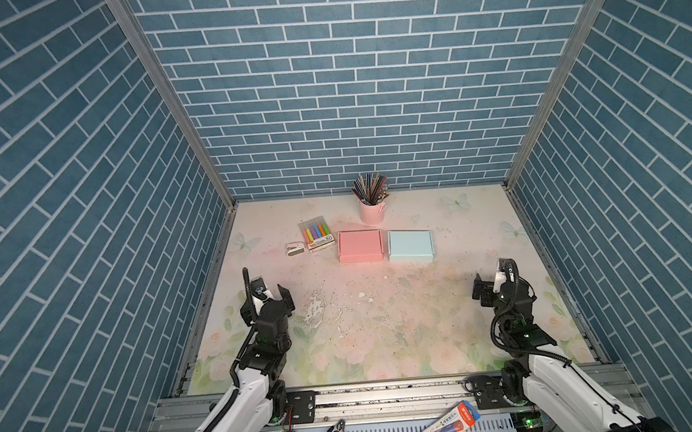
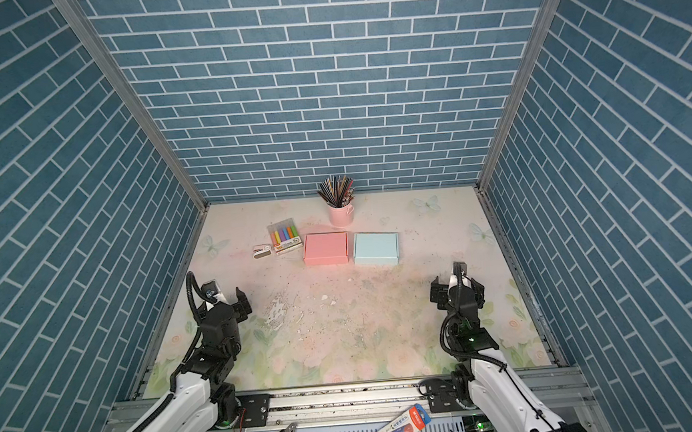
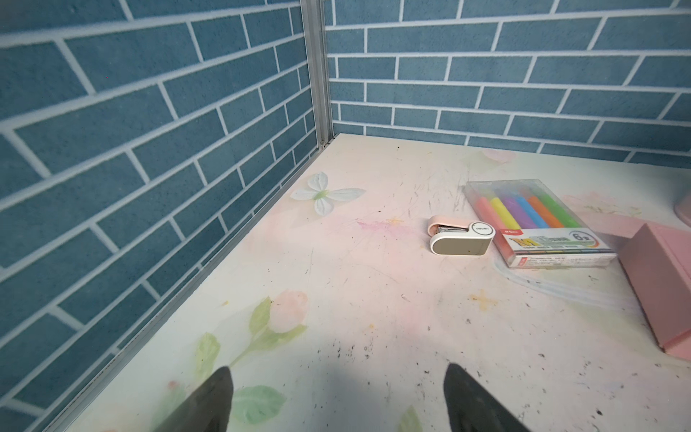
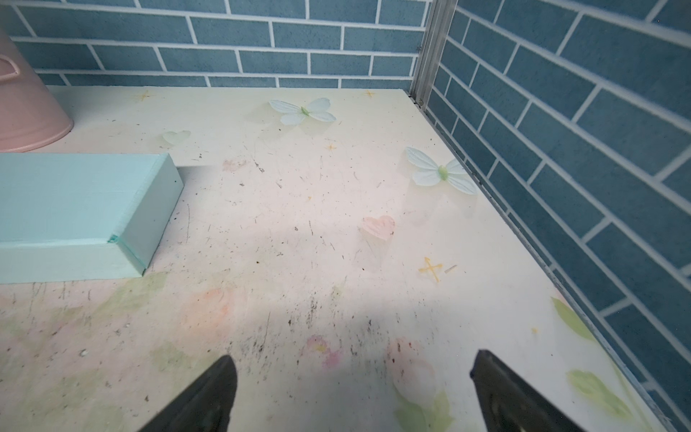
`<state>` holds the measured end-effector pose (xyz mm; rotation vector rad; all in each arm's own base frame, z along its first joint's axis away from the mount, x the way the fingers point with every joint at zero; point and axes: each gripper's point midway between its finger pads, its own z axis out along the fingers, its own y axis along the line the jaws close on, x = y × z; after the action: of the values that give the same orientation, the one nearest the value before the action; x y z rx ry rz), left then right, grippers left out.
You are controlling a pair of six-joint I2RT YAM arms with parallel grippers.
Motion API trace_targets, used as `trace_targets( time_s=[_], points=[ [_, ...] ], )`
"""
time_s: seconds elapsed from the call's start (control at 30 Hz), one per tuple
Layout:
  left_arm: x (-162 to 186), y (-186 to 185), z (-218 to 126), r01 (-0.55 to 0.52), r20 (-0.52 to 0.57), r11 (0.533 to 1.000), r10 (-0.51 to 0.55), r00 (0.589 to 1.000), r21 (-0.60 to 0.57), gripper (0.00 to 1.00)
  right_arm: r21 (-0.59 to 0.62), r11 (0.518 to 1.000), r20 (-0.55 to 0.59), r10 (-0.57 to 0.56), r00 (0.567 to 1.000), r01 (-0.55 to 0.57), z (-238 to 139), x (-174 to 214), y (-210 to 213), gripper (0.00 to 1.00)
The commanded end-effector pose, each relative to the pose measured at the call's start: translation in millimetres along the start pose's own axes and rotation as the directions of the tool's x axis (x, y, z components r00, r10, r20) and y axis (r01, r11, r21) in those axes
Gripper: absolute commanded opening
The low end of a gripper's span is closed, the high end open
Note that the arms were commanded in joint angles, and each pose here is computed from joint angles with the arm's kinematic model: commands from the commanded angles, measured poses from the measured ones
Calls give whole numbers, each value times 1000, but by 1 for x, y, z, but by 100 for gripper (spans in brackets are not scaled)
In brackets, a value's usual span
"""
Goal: Fold the paper box
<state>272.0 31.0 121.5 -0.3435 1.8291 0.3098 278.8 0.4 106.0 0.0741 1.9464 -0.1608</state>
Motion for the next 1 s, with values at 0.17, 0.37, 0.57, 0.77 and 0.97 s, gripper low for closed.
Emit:
trace_targets(
  time_s=[0.17,0.37,0.57,0.77,0.97],
  points=[
    [-17,3,9,7,66,998,-3,998,-61,89,-17,1000,39,27,999,-27,6,-10,0,99],
    [-21,1,17,-2,77,997,8,997,-75,88,-11,999,37,37,999,-37,13,-12,-4,98],
    [-25,-1,26,-6,80,996,13,997,-88,88,6,999,77,49,996,-49,18,-20,-10,98],
    [-28,-6,34,-18,78,996,24,997,-84,88,27,997,118,74,990,-78,25,-29,-18,98],
    [-33,-10,40,-13,105,997,21,994,-75,88,39,995,135,90,987,-96,31,-34,-24,98]
  ],
)
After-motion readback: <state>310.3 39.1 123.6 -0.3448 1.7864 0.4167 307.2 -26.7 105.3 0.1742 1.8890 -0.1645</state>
